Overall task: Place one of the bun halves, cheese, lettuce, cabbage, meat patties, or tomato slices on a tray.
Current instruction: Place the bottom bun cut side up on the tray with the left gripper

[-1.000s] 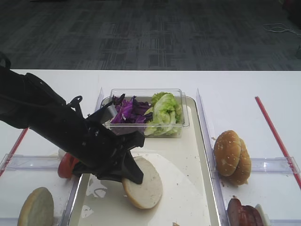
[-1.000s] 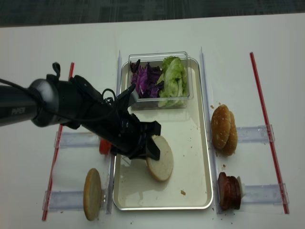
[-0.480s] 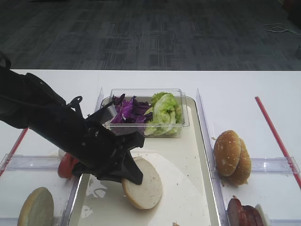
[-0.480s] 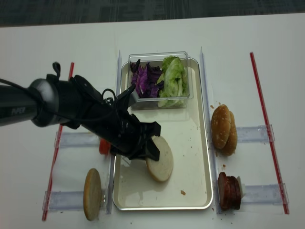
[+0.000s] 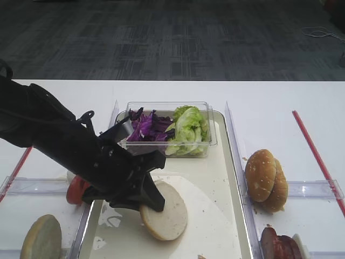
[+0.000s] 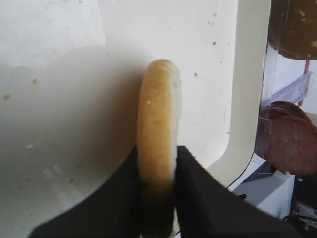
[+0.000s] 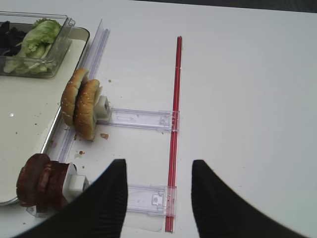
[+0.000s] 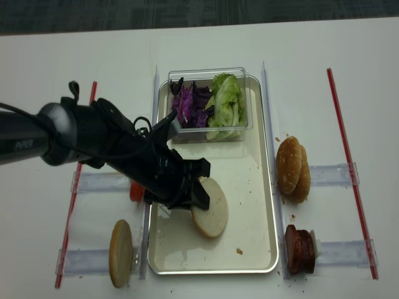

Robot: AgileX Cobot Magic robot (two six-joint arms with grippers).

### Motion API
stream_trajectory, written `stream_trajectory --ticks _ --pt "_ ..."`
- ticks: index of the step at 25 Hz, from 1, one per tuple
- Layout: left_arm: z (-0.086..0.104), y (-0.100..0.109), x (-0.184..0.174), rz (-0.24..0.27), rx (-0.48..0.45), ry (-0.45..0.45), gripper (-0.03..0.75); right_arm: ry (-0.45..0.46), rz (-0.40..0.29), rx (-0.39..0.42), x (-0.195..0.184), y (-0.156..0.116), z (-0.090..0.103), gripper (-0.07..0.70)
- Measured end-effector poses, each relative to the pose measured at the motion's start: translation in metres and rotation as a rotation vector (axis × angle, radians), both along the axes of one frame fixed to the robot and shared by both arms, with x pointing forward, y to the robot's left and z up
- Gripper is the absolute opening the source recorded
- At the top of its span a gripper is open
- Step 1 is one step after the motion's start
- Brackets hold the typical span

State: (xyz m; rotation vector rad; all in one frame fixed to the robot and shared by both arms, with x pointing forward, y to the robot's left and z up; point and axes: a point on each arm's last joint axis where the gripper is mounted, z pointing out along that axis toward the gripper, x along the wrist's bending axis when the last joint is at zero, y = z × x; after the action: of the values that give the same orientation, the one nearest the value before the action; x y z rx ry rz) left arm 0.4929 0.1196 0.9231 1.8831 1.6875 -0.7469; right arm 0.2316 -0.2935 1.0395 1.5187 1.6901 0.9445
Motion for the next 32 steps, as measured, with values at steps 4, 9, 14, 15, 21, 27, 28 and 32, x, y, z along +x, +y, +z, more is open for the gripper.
stream_trajectory --ticks 4,9,14,15,21,27,28,32 --pt "-0.0002 0.0003 -0.0002 0.002 0.004 0.004 0.169 0.0 0.0 0.0 0.0 0.0 0.0 0.324" --pt "-0.0001 0.0002 -0.0005 0.011 0.004 0.018 0.222 0.0 0.0 0.0 0.0 0.0 0.0 0.324" --pt "0.0 0.0001 -0.0008 0.011 0.003 0.023 0.268 0.0 0.0 0.0 0.0 0.0 0.0 0.324" --pt "0.0 0.0001 -0.0008 0.011 0.003 0.023 0.27 0.0 0.0 0.0 0.0 0.0 0.0 0.324" --pt "0.0001 0.0001 -0.0013 0.011 0.002 0.03 0.275 0.0 0.002 -0.003 0.0 0.0 0.0 0.324" --pt "0.0028 0.0013 -0.002 0.008 0.016 0.03 0.276 0.0 0.002 -0.003 0.0 0.0 0.0 0.324" --pt "0.0045 0.0013 -0.001 0.009 0.022 0.027 0.276 -0.002 0.002 -0.003 0.0001 0.0 0.0001 0.324" --pt "0.0072 0.0041 0.0014 0.0 0.083 0.036 0.278 -0.002 0.002 -0.003 0.0001 0.0 0.0001 0.324"
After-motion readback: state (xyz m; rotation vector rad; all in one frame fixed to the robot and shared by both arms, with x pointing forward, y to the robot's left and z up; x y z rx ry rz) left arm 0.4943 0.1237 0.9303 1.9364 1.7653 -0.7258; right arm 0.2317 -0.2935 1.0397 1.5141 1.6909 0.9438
